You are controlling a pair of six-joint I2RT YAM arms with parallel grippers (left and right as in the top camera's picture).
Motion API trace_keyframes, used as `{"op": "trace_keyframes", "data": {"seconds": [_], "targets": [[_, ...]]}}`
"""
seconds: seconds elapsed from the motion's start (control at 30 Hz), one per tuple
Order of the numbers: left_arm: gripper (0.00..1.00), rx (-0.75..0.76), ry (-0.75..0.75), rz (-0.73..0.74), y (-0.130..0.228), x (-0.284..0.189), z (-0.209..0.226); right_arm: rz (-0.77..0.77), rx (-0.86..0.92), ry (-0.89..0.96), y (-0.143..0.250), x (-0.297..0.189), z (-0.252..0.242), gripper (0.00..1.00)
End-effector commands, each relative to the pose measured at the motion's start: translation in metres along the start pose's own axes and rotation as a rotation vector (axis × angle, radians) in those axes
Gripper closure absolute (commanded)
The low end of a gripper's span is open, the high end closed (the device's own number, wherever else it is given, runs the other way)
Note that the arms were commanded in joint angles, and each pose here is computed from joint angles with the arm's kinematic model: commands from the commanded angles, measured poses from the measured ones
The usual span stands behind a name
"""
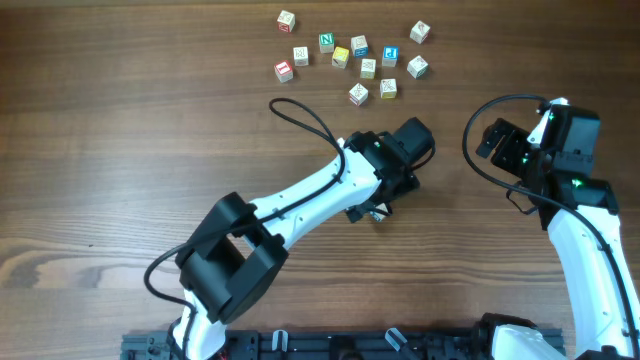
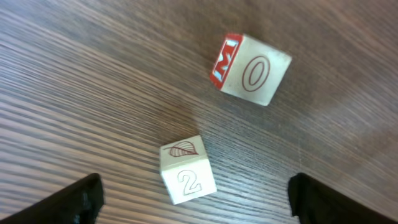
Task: Form a tower
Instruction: 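Carry the blue-edged block over the center block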
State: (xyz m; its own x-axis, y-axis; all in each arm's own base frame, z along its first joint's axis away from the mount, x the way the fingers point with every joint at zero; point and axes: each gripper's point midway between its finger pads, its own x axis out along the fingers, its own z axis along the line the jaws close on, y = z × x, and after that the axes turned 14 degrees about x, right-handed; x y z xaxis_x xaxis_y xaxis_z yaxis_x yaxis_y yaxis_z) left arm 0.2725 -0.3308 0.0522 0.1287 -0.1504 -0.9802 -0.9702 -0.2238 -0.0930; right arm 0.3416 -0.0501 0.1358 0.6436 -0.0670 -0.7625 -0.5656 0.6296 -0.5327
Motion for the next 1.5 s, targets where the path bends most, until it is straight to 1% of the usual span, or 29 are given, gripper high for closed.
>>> {"op": "trace_keyframes", "data": {"seconds": [0.0,0.13,0.27,0.33,0.37,0.47,0.5,0.53,0.57,0.6,0.67,0.73,0.8,0.83,0.9,0.97,1.07,1.1,1.2,1.3,1.33,1.37,1.4,1.43,1.47], "targets": [[0.11,-0.075,-0.019,0.115,0.021,0.025,0.008,-0.010,0.002,0.018,-0.004,0.001,-0.001,0.00],[0.16,-0.087,-0.026,0.119,0.022,0.034,0.009,-0.009,0.002,0.019,-0.004,0.001,-0.002,0.00],[0.20,-0.105,-0.037,0.193,0.034,0.054,0.010,-0.008,0.002,0.019,-0.004,0.001,-0.002,0.00],[0.33,-0.108,-0.039,0.192,0.033,0.054,0.010,-0.008,0.002,0.019,-0.004,0.001,-0.002,0.00],[0.36,-0.109,-0.040,0.192,0.032,0.054,0.011,-0.008,0.002,0.019,-0.004,0.001,-0.002,0.00],[0.63,-0.102,-0.045,0.190,0.028,0.054,0.015,-0.009,0.002,0.019,-0.004,0.001,-0.002,0.01],[0.68,-0.080,-0.042,0.190,0.026,0.054,0.015,-0.009,0.002,0.019,-0.004,0.001,-0.002,0.00],[0.83,-0.059,-0.038,0.192,0.023,0.053,0.017,-0.009,0.002,0.019,-0.004,0.001,-0.002,0.00],[0.89,-0.067,-0.042,0.198,0.020,0.050,0.021,-0.009,0.002,0.019,-0.004,0.001,-0.002,0.00],[0.91,-0.058,-0.043,0.198,0.017,0.046,0.023,-0.009,0.003,0.019,-0.004,0.001,-0.002,0.00],[0.89,0.008,-0.012,0.184,0.013,0.037,0.018,-0.009,0.002,0.019,-0.004,0.001,-0.002,0.00],[0.87,0.099,0.019,0.127,0.002,0.022,0.010,-0.009,0.002,0.019,-0.004,0.001,-0.002,0.00],[0.77,0.196,0.019,0.027,-0.015,0.006,0.007,-0.009,0.002,0.019,-0.004,0.001,-0.002,0.00],[0.74,0.240,0.027,0.010,-0.018,0.002,0.004,-0.009,0.002,0.019,-0.004,0.001,-0.002,0.00],[0.75,0.331,0.037,-0.004,-0.022,-0.002,0.000,-0.009,0.003,0.019,-0.004,0.001,-0.002,0.00],[0.74,0.357,0.042,-0.019,-0.025,-0.003,-0.003,-0.009,0.003,0.019,-0.004,0.001,-0.002,0.00],[0.64,0.435,0.070,-0.068,-0.034,-0.004,-0.013,-0.009,0.002,0.019,-0.004,0.001,-0.002,0.00],[0.60,0.433,0.053,-0.098,-0.040,-0.003,-0.011,-0.009,0.003,0.019,-0.004,0.001,-0.002,0.00],[0.59,0.426,-0.003,-0.175,-0.055,-0.002,-0.006,-0.009,0.003,0.019,-0.004,0.001,-0.002,0.00],[0.60,0.428,0.012,-0.192,-0.059,0.000,-0.011,-0.009,0.002,0.019,-0.004,0.001,-0.002,0.00],[0.57,0.429,0.012,-0.186,-0.058,0.000,-0.011,-0.009,0.003,0.019,-0.004,0.001,-0.002,0.00],[0.50,0.433,-0.007,-0.169,-0.054,0.001,-0.006,-0.009,0.002,0.019,-0.004,0.001,-0.002,0.00],[0.34,0.479,-0.052,-0.130,-0.047,0.002,0.006,-0.009,0.003,0.019,-0.004,0.001,-0.002,0.00],[0.33,0.479,-0.070,-0.112,-0.044,0.002,0.011,-0.009,0.002,0.019,-0.004,0.001,-0.002,0.00],[0.33,0.430,-0.089,-0.094,-0.041,0.003,0.018,-0.009,0.002,0.019,-0.004,0.001,-0.002,0.00]]}}
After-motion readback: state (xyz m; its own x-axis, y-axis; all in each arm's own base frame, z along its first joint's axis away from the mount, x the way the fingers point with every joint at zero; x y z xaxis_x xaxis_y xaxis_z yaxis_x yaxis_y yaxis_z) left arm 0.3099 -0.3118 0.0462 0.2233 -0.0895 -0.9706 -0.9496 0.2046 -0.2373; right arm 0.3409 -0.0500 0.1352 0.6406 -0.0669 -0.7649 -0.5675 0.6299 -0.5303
